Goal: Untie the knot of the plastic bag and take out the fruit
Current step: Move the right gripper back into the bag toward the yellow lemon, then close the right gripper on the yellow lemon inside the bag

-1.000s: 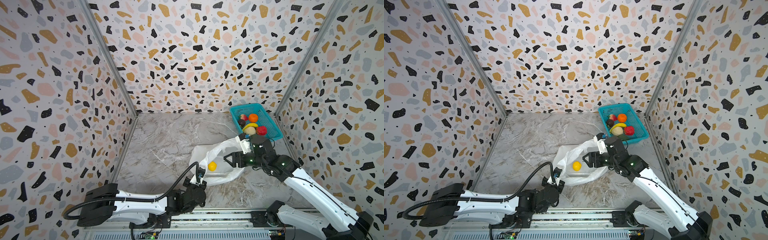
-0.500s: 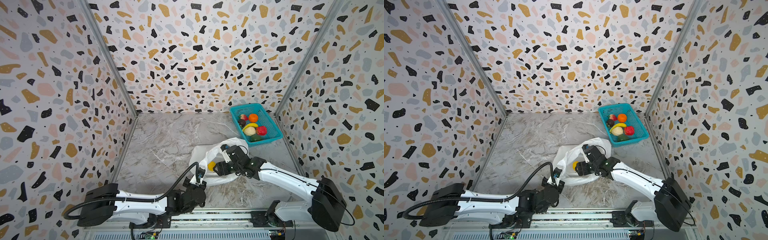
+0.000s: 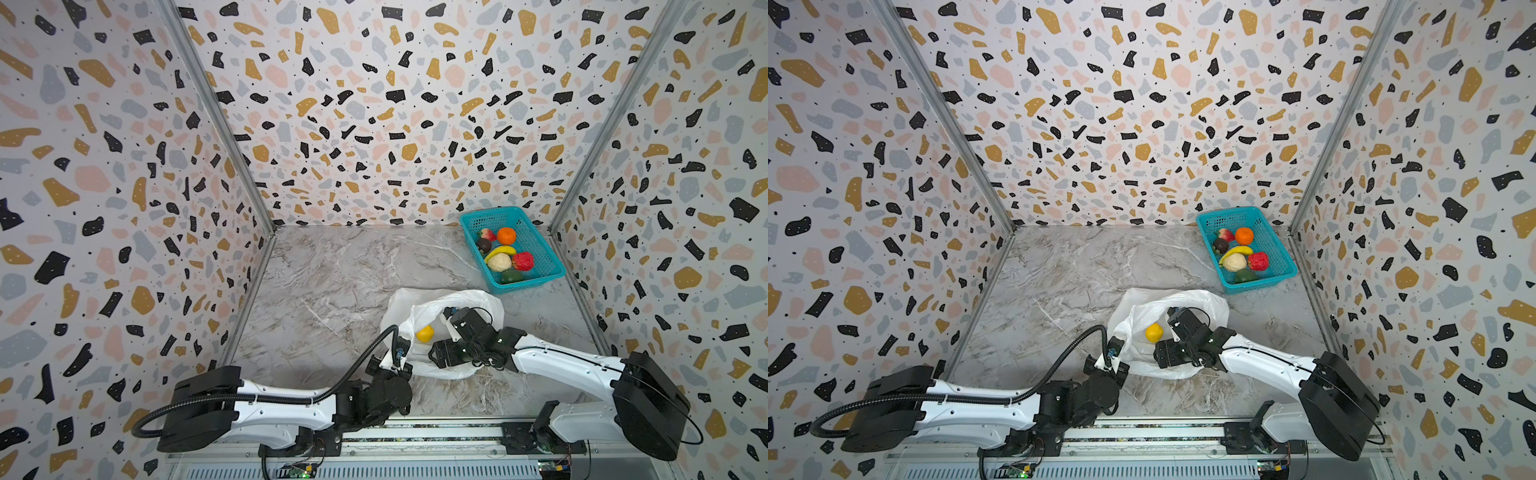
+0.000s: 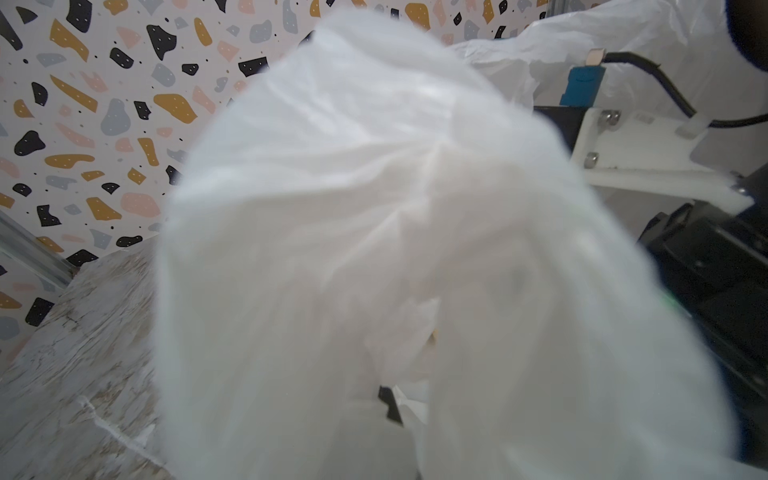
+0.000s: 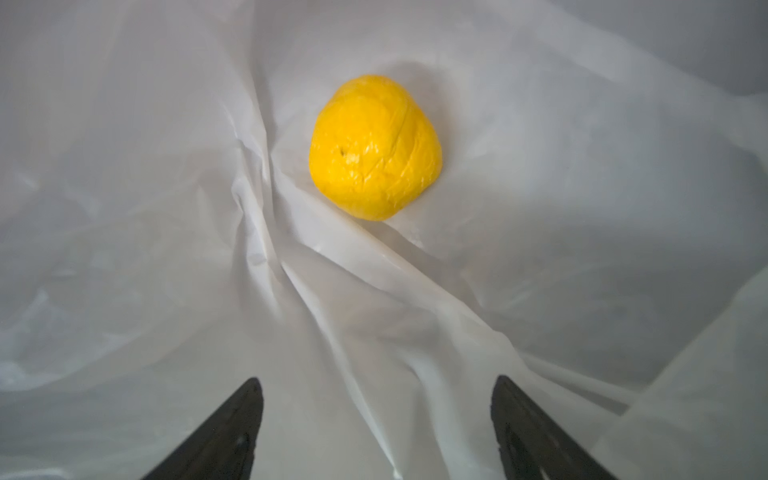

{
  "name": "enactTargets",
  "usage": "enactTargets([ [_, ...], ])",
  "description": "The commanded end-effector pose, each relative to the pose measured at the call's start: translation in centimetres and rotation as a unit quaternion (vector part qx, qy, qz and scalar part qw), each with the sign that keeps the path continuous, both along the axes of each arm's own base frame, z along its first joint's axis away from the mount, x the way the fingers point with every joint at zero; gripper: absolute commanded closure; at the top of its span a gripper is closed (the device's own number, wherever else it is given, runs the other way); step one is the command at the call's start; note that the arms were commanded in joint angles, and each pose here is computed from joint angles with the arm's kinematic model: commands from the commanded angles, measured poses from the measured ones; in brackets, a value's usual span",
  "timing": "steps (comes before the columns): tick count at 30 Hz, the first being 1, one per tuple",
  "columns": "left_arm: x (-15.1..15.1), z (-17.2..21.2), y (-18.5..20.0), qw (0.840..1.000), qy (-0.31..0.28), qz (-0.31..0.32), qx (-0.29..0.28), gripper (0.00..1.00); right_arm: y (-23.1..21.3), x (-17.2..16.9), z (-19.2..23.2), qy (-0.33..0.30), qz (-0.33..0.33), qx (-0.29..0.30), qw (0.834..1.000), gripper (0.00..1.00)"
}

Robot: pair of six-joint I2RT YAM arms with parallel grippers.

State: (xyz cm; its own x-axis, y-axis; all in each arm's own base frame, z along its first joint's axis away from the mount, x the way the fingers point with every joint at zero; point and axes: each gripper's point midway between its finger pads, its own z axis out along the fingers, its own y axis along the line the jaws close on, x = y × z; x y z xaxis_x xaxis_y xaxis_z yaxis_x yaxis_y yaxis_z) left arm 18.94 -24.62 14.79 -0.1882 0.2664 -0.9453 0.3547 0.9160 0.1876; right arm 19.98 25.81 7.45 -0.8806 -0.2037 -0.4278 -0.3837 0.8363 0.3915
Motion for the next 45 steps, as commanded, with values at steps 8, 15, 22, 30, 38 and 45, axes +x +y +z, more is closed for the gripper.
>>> enactTargets([
  [8,0.0,0.3,-0.6,1.0,-0.001,-0.003,-0.018,1.0,2.9,4.6,1.8,-0.066,-0.041,0.034,0.996,0.11],
  [15,0.0,0.4,-0.9,1.0,0.002,-0.007,-0.022,1.0,3.7,6.5,1.4,-0.092,-0.066,0.048,0.992,0.07],
  [22,-0.1,0.4,-1.2,1.0,0.004,-0.013,-0.023,1.0,4.7,8.0,0.3,-0.102,-0.082,0.048,0.99,0.07],
  [30,-0.1,0.4,-1.1,1.0,0.005,-0.013,-0.022,1.0,5.5,8.4,-0.7,-0.101,-0.082,0.033,0.991,0.2],
  [38,-0.1,0.3,-1.1,1.0,0.005,-0.012,-0.023,1.0,5.3,8.2,-0.7,-0.106,-0.08,0.026,0.991,0.41],
  [45,0.0,0.3,-1.1,1.0,0.003,-0.008,-0.019,1.0,5.5,7.9,-0.1,-0.106,-0.066,0.03,0.992,0.45],
])
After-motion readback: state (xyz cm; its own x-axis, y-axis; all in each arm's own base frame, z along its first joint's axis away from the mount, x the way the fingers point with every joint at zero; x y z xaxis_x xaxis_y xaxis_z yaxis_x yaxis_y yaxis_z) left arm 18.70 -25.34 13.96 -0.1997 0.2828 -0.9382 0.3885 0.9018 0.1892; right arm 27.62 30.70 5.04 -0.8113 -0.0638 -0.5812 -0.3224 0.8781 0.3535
